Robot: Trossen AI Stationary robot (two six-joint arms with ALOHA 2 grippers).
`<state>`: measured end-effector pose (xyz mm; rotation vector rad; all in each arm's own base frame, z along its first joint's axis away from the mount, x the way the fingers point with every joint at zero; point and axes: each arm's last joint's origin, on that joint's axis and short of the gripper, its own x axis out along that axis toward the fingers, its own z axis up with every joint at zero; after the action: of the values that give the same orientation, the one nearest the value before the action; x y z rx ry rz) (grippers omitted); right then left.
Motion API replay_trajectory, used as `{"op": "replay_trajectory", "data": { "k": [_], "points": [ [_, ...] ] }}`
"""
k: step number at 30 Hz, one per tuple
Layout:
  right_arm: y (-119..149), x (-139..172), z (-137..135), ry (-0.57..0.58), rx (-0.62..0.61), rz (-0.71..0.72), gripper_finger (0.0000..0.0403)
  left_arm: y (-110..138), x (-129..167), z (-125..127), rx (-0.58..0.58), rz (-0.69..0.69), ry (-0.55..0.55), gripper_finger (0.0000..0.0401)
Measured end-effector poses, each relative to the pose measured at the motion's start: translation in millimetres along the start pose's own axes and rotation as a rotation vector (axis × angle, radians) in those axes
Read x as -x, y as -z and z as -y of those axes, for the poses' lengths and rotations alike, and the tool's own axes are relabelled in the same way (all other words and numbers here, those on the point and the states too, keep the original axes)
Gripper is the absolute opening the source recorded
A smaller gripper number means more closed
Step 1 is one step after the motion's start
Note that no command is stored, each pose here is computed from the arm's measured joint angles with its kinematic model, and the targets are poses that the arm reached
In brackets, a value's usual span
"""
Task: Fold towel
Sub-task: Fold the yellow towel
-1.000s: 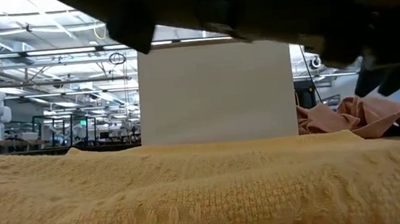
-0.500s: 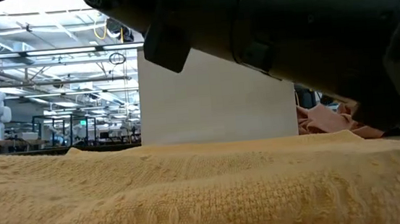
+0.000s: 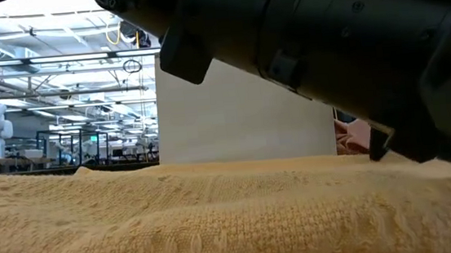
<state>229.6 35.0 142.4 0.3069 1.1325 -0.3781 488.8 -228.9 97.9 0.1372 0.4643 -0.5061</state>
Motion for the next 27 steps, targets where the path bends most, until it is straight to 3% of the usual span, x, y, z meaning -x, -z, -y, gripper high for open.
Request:
{"op": "replay_trajectory", "data": {
  "k": [6,11,21,27],
  "points": [
    [-3.8,-14.0,0.4,-0.02,0.016,-0.027,0.0196,2.6,1.0,-4.6,0.05,-0.039,-0.008,0.0167],
    [-9.0,-15.5,0.3,-0.064,0.02,-0.005,0.0161,3.7,1.6,-4.5,0.051,-0.06,-0.007,0.0157],
    [-11.3,-16.2,4.1,-0.09,0.037,-0.018,0.0015,5.4,1.9,-4.7,0.014,-0.08,-0.004,0.0062],
    [-10.5,-14.4,3.4,-0.112,0.048,-0.027,0.0004,4.4,1.6,0.4,-0.066,-0.072,0.005,0.0008]
  ]
}}
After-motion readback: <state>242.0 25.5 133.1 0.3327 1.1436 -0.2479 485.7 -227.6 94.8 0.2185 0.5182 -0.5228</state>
